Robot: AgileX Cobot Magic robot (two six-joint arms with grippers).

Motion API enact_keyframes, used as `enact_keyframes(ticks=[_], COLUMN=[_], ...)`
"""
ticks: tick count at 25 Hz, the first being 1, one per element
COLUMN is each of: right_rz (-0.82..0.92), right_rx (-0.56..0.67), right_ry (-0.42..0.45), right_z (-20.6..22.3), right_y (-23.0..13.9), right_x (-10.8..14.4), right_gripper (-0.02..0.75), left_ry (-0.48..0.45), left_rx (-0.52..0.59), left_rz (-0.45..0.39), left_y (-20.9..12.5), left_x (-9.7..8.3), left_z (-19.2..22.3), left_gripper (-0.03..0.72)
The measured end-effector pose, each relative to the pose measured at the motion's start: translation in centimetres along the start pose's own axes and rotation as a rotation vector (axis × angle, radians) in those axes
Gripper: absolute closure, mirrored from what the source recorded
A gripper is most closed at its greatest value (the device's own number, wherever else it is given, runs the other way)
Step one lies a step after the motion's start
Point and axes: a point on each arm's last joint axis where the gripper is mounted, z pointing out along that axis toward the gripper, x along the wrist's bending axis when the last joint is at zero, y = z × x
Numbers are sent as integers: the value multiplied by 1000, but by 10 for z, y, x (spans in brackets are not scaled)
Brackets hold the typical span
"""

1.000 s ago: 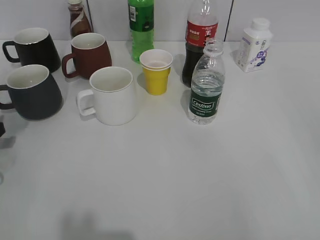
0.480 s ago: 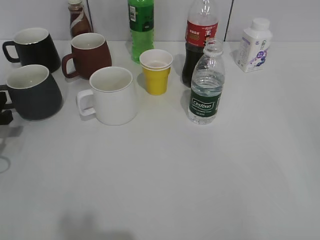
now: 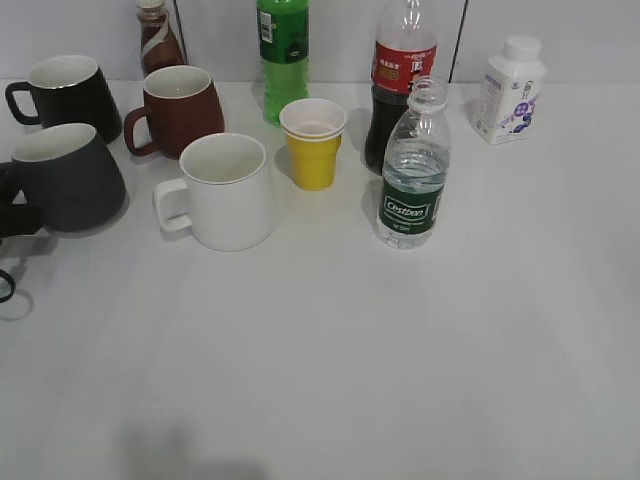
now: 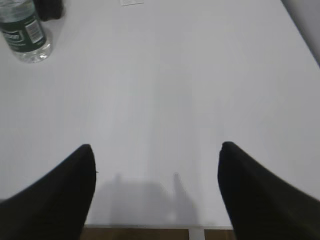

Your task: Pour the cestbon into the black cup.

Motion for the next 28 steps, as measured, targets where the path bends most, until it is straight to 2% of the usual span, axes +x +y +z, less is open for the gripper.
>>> enact_keyframes(ticks=[3, 7, 10, 13, 16, 17, 21, 23, 25, 28], right_rz=[-35, -115, -107, -52, 0, 8, -3, -20, -52, -126], right_rx=[2, -190, -295, -386, -422, -420, -444, -468, -425, -280], right_ry=[27, 77, 119, 124, 89, 80, 136, 210, 275, 331], right_z=[4, 20, 41, 63, 88, 97, 118, 125, 139, 167], right_y=[9, 48, 74, 94, 100, 100, 96, 91, 79, 52], right_x=[3, 9, 14, 15, 12, 12, 26, 42, 60, 84], right_gripper=[183, 221, 234, 252, 264, 267, 268, 268, 268, 267], left_ry=[-1, -14, -30, -50, -54, -53, -68, -85, -95, -99], left_rx=[0, -29, -85, -136, -156, -154, -166, -174, -182, -194], left_rz=[8, 29, 52, 79, 96, 99, 123, 142, 154, 162], left_y=[2, 16, 32, 46, 56, 58, 66, 68, 71, 74], left_x=[1, 0, -2, -4, -4, -4, -6, -8, -9, -9], left_z=[0, -5, -11, -17, -22, -24, -28, -30, -32, -34], left_gripper=[647, 652, 652, 652, 652, 652, 652, 652, 652, 652])
